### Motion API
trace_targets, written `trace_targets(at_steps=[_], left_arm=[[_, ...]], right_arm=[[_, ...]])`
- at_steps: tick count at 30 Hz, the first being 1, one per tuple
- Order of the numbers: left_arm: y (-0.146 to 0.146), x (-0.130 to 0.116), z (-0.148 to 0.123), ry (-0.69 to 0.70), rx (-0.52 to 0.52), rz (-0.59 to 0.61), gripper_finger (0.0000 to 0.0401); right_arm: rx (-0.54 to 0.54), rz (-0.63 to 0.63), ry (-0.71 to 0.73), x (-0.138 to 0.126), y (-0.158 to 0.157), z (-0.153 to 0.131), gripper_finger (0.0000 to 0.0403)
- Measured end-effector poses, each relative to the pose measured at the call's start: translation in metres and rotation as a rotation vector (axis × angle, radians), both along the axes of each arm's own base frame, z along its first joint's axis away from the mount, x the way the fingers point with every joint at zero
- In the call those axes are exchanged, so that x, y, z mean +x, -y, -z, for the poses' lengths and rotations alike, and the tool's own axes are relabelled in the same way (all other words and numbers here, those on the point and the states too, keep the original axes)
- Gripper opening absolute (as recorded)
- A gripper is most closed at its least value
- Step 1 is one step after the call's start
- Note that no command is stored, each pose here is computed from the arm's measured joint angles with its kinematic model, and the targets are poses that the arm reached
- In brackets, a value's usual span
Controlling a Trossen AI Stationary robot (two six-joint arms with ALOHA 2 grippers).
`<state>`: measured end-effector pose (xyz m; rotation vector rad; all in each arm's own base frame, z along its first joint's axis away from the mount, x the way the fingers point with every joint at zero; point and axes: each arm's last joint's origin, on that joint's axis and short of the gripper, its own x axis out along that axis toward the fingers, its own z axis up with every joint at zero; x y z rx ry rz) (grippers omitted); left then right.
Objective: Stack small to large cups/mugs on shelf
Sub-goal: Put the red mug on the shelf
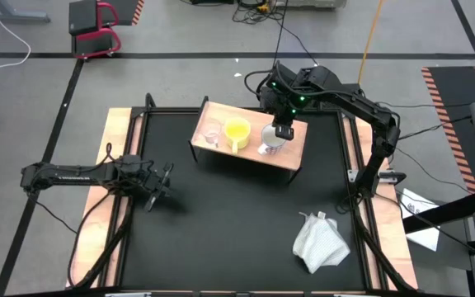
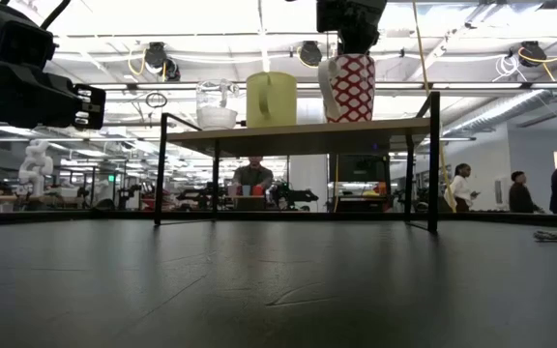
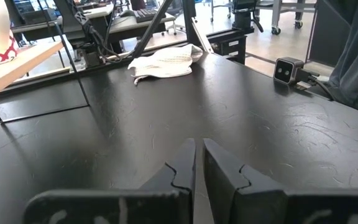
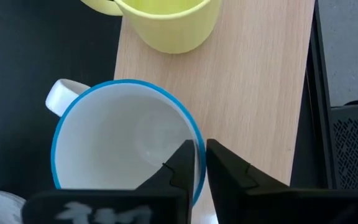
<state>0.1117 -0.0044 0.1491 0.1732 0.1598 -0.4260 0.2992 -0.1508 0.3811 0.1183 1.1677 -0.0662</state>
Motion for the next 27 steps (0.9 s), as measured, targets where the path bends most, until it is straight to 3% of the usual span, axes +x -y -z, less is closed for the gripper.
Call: trace_targets(at_steps=[12,27], left_arm=[[0.0000,0.0000,0.0001,-0.001,0.000,0.000,0.0033],[0.0000,-0.0001,0.0003,-0.004,-0.003,0.000,0.0033]], right_arm=[[0.014,-0.008,0.022,0.0013,-0.0001,-0.0006,0.0064],[0.012,0.023,0.033,-0.0001,0.0051,-0.0012,0.0067]])
